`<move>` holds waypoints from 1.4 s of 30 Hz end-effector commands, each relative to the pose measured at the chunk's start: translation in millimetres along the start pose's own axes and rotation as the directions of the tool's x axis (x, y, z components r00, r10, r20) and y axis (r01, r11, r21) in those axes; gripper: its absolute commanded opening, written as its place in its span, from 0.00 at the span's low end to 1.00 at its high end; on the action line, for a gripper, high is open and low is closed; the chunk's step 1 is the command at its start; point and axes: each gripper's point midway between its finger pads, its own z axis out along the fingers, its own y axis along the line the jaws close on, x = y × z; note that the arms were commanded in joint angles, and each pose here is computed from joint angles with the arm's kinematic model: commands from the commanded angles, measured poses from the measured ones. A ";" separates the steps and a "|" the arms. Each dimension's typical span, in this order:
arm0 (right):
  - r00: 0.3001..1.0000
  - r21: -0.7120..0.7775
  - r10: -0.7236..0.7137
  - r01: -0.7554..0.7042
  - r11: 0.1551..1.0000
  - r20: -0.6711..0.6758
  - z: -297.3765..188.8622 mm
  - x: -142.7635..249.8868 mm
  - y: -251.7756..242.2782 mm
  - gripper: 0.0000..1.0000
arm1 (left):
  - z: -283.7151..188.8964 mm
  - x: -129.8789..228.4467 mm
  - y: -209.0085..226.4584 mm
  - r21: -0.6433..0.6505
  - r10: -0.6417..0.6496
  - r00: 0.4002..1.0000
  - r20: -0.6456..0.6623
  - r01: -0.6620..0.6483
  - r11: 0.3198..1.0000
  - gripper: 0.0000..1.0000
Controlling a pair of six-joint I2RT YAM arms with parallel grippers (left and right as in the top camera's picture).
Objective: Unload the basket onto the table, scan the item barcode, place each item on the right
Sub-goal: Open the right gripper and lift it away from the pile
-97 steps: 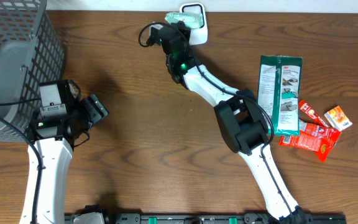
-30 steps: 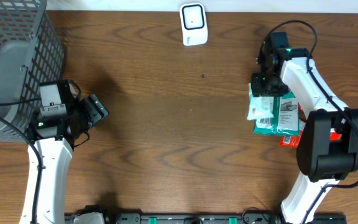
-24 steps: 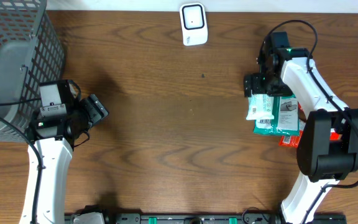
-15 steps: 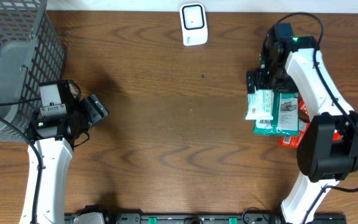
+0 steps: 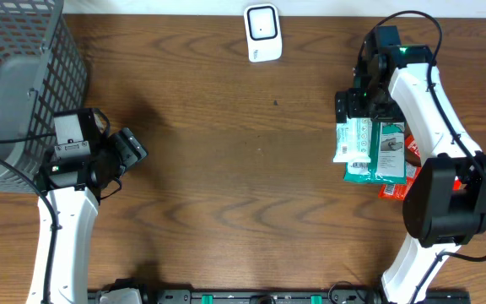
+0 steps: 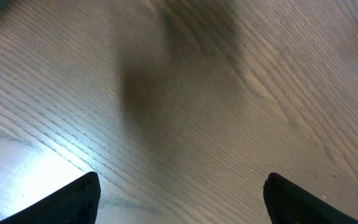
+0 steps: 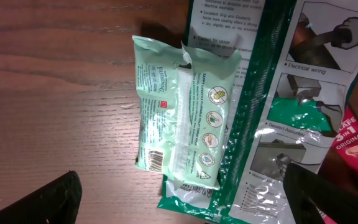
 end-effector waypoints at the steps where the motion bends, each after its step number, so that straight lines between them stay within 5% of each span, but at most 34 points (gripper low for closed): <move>1: 1.000 0.000 -0.006 0.006 1.000 0.020 -6.7 -3.5 0.5 0.99 | -1.7 -4.1 0.9 -0.007 0.010 1.000 0.012 -0.010 1.000 0.85; 21: 0.999 -0.003 -0.013 0.013 1.000 0.050 -18.4 -4.3 3.5 0.99 | -1.7 -4.1 0.9 -0.007 0.010 1.000 0.012 -0.010 1.000 0.85; 28: 0.966 -0.031 -0.087 0.098 0.995 0.243 -94.3 1.3 36.0 0.99 | -1.7 -4.1 0.9 -0.007 0.010 1.000 0.012 -0.010 1.000 0.85; 42: 0.794 -0.083 -0.150 0.244 0.966 0.589 -237.1 56.2 69.9 0.99 | -1.7 -4.1 0.9 -0.007 0.010 1.000 0.012 -0.010 1.000 0.85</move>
